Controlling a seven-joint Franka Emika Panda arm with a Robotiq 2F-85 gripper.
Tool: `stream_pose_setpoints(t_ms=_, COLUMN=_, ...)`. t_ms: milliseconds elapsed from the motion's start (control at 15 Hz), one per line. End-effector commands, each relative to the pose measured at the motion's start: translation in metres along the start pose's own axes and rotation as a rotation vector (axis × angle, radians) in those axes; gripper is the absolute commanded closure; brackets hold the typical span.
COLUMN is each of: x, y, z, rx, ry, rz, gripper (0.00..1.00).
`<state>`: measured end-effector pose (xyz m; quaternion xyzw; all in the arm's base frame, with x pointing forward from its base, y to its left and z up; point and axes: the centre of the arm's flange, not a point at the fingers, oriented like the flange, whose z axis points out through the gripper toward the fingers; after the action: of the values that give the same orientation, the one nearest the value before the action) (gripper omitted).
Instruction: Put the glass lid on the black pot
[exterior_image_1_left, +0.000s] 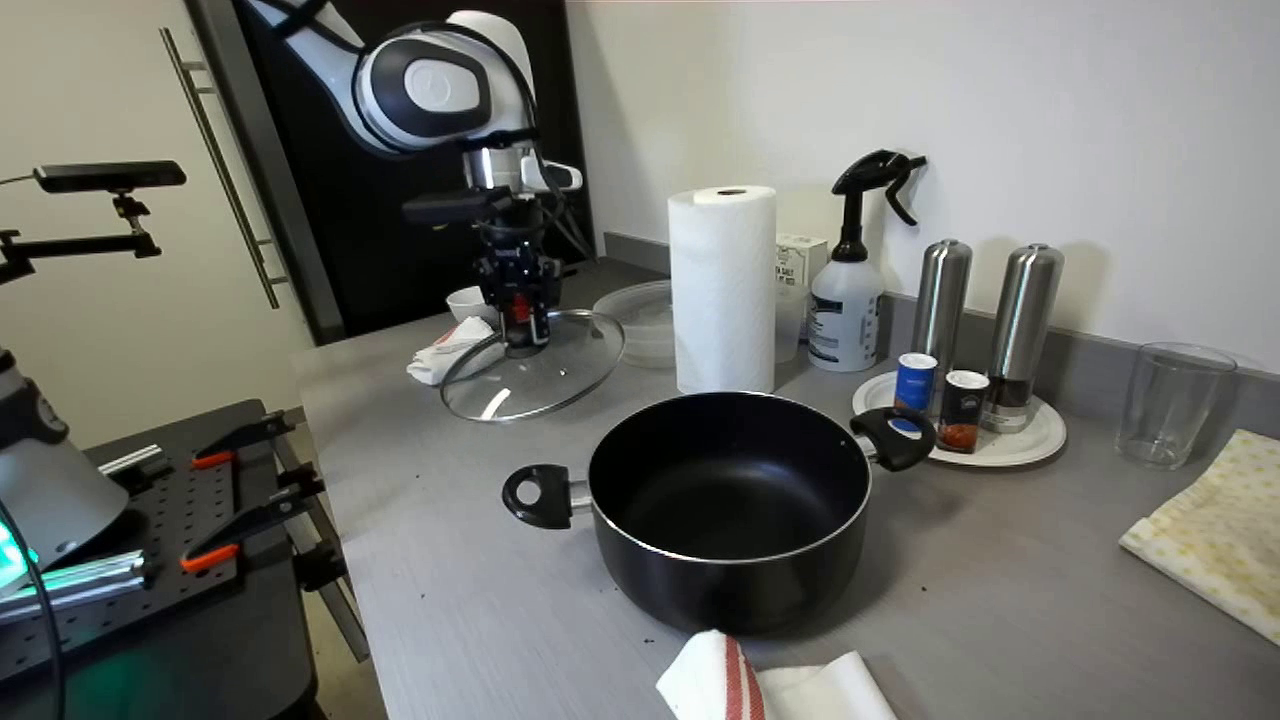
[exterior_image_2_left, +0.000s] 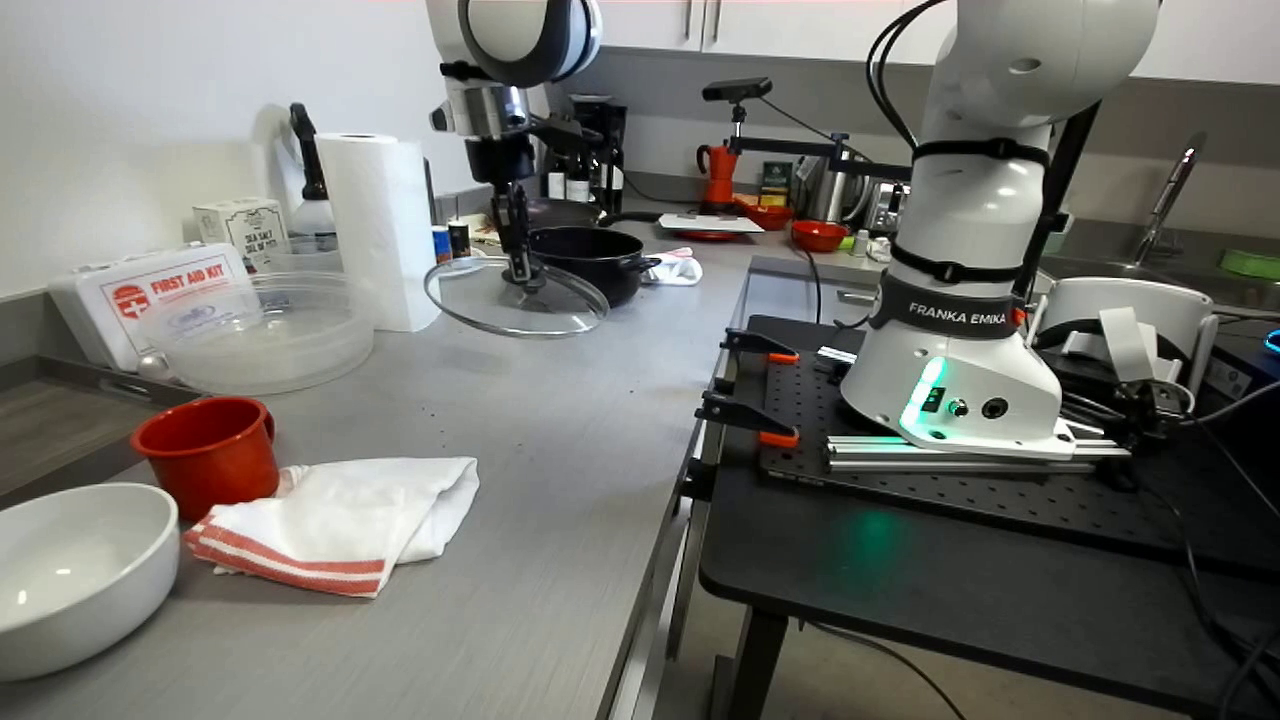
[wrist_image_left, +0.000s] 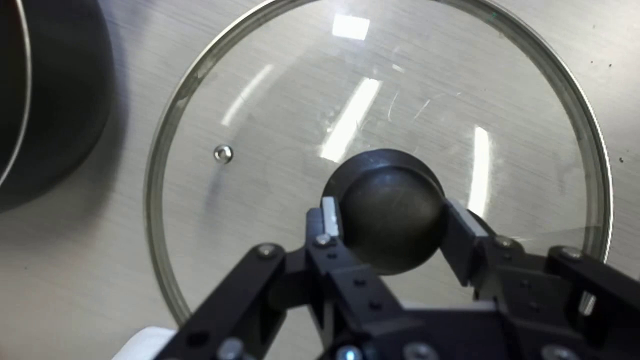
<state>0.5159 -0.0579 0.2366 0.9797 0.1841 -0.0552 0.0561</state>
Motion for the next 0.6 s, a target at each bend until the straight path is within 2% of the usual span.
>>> stream_pose_setpoints(t_ms=0, x=-0.003, y=0.004, z=-0.049, rx=-0.007, ry=0.058, rz=-0.016, gripper=0.75)
stream_pose_setpoints(t_ms=533, x=0.000, y=0.048, z=-0.123, rx=-0.008, ry=0.128, rz=0.052, gripper=0.75)
